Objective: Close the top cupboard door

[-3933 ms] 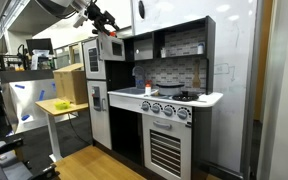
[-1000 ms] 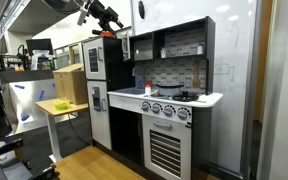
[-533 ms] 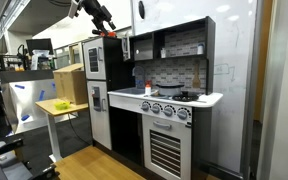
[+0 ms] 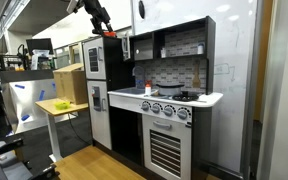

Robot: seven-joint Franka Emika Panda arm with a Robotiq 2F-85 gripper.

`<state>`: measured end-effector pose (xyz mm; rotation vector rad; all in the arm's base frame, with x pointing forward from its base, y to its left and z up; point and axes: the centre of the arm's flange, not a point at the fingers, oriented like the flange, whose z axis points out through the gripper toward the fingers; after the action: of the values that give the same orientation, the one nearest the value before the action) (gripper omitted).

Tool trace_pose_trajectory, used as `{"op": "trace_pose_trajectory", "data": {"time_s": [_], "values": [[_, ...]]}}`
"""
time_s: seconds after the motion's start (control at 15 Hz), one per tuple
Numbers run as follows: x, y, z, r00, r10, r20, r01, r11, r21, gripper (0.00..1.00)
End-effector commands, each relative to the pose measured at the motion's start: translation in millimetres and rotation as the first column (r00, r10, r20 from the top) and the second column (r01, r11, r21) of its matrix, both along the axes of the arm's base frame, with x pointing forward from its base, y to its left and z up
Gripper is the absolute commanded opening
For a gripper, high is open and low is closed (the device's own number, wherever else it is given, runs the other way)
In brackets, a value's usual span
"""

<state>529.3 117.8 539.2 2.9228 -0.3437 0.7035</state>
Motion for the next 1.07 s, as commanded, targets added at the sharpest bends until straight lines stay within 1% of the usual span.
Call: {"op": "trace_pose_trajectory", "data": {"time_s": [0.0,0.07,0.13,0.53,0.67,1.0], "values": [[20,3,4,0.999,0.002,-0.043,-0.002,1.0,0.011,1.0],[17,6,5,0.999,0.024,-0.031,-0.024,0.999,0.024,1.0],[11,2,-2,1.0,-0.001,-0.016,0.001,1.0,0.006,1.0],[12,7,1,1.0,0.008,-0.014,-0.008,1.0,0.013,1.0],[20,4,3,1.0,-0.002,-0.029,0.002,1.0,0.021,1.0],[38,1,5,0.999,-0.013,-0.034,0.014,1.0,0.019,1.0]]}}
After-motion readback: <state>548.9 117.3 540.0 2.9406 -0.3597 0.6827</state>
